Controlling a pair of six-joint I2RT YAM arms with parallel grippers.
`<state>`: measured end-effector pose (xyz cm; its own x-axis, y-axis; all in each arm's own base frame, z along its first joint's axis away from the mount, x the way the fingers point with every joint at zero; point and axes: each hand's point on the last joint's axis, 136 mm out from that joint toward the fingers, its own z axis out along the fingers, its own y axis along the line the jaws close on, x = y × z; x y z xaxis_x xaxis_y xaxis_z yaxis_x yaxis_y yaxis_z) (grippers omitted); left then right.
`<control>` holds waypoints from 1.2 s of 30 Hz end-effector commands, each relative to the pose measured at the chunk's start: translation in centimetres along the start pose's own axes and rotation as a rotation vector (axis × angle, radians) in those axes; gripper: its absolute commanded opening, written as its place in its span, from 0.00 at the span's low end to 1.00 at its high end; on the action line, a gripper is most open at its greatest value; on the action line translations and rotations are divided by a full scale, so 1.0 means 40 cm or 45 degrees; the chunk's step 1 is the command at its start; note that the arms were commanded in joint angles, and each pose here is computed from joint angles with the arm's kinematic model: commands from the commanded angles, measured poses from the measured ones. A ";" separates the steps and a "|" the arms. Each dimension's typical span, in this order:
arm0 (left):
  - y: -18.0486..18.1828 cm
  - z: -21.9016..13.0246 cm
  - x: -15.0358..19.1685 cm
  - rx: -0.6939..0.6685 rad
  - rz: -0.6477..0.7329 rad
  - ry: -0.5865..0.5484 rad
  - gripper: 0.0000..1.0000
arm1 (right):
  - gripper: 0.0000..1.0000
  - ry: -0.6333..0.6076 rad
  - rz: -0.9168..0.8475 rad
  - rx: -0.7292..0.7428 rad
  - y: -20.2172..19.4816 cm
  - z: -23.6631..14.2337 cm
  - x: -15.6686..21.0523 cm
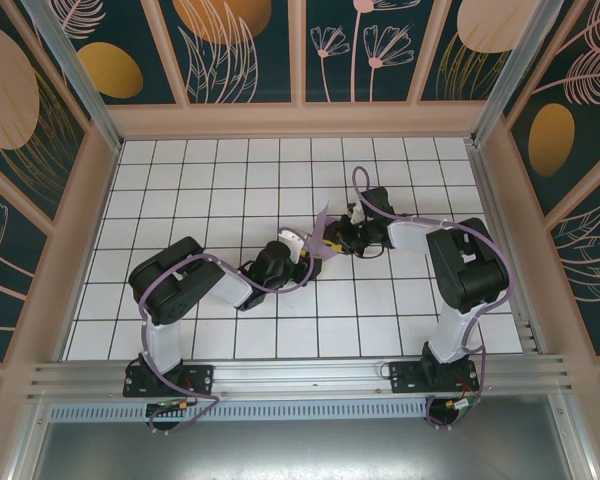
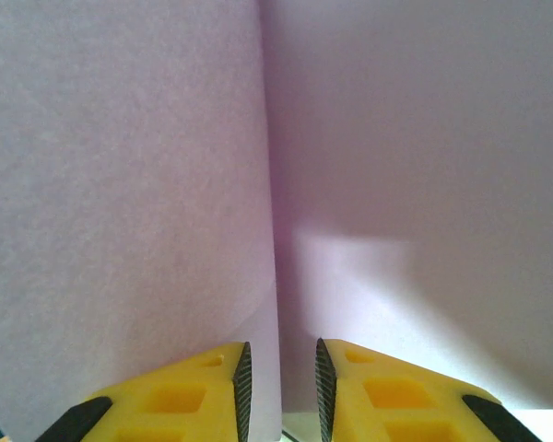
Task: Fold a paper plane with a square sheet of paper (pick it up from the middle)
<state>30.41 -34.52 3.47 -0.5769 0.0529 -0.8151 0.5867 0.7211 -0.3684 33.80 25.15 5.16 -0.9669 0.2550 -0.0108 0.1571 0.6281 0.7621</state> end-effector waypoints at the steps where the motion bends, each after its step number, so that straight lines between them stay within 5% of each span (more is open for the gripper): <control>1: -0.024 -0.013 -0.030 0.045 0.067 -0.062 0.47 | 0.29 -0.001 -0.039 -0.063 0.059 -0.020 -0.001; 18: -0.029 -0.012 -0.038 0.061 0.177 -0.104 0.57 | 0.33 -0.001 -0.038 -0.086 0.077 -0.028 -0.004; 36: 0.003 0.005 -0.050 -0.049 0.222 -0.099 0.08 | 0.32 -0.007 -0.046 -0.073 0.070 -0.038 -0.008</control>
<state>31.53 -34.37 4.81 -0.4365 0.1132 -0.8926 0.6459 0.7300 -0.2233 33.94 25.45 6.20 -0.9688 0.2473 -0.0174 0.1424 0.6126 0.7775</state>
